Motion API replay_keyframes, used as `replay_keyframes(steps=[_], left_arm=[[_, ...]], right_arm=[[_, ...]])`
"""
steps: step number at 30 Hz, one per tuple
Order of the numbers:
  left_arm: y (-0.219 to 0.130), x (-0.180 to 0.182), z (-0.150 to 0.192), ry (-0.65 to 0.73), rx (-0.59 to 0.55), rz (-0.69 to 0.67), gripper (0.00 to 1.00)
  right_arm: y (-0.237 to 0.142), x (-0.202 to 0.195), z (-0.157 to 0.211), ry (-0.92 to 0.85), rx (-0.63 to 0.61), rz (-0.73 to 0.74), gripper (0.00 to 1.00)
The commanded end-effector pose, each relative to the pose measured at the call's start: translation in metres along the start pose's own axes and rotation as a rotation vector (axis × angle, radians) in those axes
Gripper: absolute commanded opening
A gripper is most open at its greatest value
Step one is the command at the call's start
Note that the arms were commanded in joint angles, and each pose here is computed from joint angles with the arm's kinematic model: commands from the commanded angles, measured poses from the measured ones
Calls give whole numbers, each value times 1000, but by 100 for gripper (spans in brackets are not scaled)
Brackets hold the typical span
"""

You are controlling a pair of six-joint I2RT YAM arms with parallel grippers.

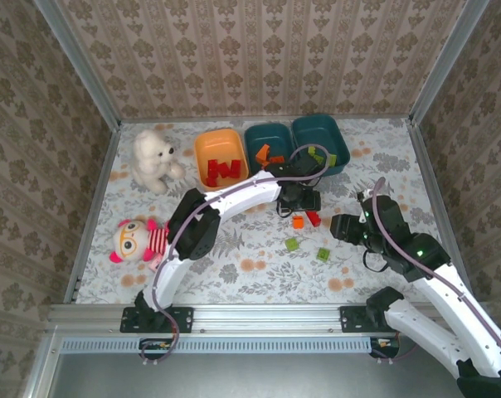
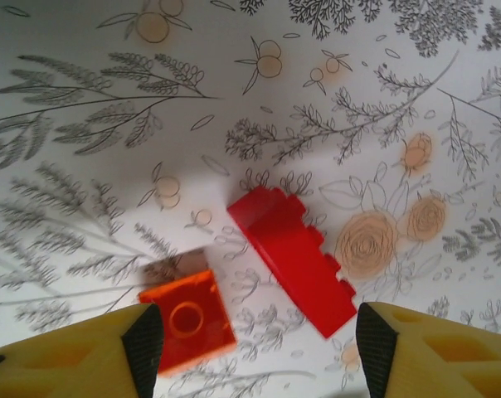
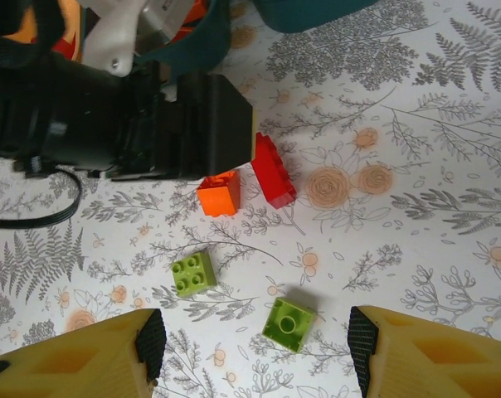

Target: Sort the legos into containers by color

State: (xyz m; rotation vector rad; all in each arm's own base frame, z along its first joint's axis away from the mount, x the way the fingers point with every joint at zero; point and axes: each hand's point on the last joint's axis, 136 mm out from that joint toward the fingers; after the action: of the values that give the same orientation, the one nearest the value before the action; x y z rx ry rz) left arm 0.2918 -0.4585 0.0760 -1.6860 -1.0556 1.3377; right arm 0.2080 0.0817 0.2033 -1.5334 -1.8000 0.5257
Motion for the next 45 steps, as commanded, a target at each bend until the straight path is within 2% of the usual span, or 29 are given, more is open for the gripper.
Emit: replay_keyframes(steps=[1,10,17,24,30,34,38,42,45], left_arm=[[8,-6,0,-40,31,-4,64],[29,-1,-1,-54,62,-60,61],[46,-8,6,-72,106,-51,56],[54,-4,12,-81,141,-79,42],[44,-13,1,-61,96,-45,26],[18,-29,-22,-28,5,6,16],[-28,-33,-59,-27,-118,44,14],[-84,-2,-102,-66,-232,16,14],[-115,45,-131,-124,-287,-30,14]], right_arm=[[-13,-11,0,12,-22,43,63],[-14,-14,3,31,-28,50,63],[-10,-14,4,41,-23,52,63],[-10,-16,6,47,-14,61,63],[-11,-16,6,48,-15,60,63],[-10,-14,5,47,-18,55,63],[-8,-9,0,34,-20,37,63],[-1,8,-7,-11,-8,-27,63],[5,32,-15,-59,-32,-136,63]])
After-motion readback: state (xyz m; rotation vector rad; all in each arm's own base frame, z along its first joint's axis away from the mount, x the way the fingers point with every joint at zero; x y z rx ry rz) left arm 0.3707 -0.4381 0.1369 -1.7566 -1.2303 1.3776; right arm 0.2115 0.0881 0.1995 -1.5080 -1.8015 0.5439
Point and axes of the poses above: each hand's point on the last joint's axis, 136 mm out from that joint toward the fingers, its own y axis out along the fingers, its own x axis along the line the jaws close on, z = x × y, and after that the axes turned 5 degrees about -y, right-handed
